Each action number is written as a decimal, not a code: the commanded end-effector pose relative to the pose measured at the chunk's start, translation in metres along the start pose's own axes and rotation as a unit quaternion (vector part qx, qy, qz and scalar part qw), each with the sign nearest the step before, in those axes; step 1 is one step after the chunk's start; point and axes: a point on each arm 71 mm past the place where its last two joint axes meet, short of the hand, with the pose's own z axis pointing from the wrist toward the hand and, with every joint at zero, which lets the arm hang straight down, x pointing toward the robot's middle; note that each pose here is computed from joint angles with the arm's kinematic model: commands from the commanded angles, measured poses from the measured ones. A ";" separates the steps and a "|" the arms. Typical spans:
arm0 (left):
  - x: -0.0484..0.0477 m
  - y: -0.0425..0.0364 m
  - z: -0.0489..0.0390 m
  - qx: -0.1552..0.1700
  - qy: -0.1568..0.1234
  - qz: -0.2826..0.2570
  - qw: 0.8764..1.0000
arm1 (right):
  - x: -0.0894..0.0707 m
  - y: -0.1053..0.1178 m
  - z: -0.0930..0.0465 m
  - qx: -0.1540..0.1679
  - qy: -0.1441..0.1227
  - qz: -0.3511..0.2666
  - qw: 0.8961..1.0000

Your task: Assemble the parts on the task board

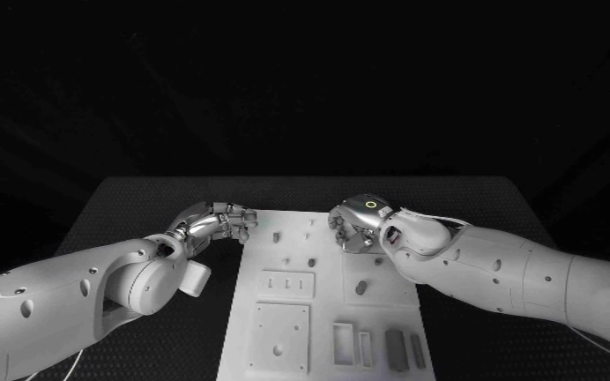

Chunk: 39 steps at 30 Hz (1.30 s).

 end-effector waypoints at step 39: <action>-0.0013 0.0005 -0.0010 -0.004 0.006 -0.005 1.000 | 0.012 0.001 -0.010 0.007 0.046 -0.007 0.999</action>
